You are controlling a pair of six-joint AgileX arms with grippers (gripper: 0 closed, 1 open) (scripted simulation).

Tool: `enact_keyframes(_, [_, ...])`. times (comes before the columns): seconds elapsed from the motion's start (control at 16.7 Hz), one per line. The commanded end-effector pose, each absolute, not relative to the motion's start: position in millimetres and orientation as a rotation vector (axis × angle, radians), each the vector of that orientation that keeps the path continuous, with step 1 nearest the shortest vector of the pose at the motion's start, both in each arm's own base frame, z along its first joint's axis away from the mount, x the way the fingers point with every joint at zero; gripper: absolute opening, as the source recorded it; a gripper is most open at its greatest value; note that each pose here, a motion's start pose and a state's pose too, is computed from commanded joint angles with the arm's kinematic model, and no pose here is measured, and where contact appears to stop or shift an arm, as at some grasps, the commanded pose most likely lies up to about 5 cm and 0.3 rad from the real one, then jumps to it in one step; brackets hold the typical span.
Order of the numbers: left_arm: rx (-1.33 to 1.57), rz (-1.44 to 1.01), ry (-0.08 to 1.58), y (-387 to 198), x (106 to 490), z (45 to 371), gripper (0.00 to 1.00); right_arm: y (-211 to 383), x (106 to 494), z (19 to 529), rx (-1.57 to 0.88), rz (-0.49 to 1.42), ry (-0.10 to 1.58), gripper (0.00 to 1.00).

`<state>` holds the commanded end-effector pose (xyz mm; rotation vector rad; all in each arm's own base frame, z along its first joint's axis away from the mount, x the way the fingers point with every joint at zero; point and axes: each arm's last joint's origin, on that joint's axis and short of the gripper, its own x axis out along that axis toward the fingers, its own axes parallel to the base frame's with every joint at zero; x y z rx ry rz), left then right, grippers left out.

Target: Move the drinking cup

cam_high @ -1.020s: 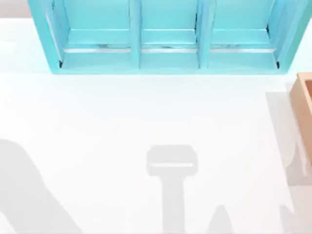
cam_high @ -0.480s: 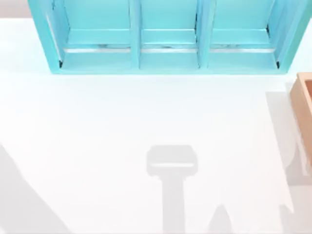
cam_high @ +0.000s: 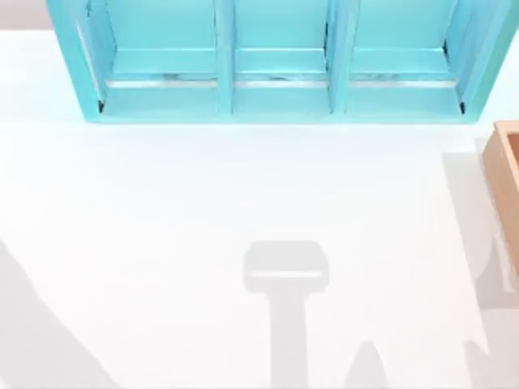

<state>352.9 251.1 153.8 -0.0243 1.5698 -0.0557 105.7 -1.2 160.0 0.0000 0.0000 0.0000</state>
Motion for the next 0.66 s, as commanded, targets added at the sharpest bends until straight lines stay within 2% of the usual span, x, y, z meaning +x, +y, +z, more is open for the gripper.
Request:
enact_keyframes(0.3, [-0.024, -0.056, 1.570, 251.1, 352.9, 153.8, 0.98, -1.2, 105.7, 160.0, 0.000, 0.000, 0.000, 1.00])
enact_keyframes(0.66, [-0.024, -0.056, 1.570, 251.1, 352.9, 153.8, 1.00, -1.2, 105.7, 160.0, 0.000, 0.000, 0.000, 1.00])
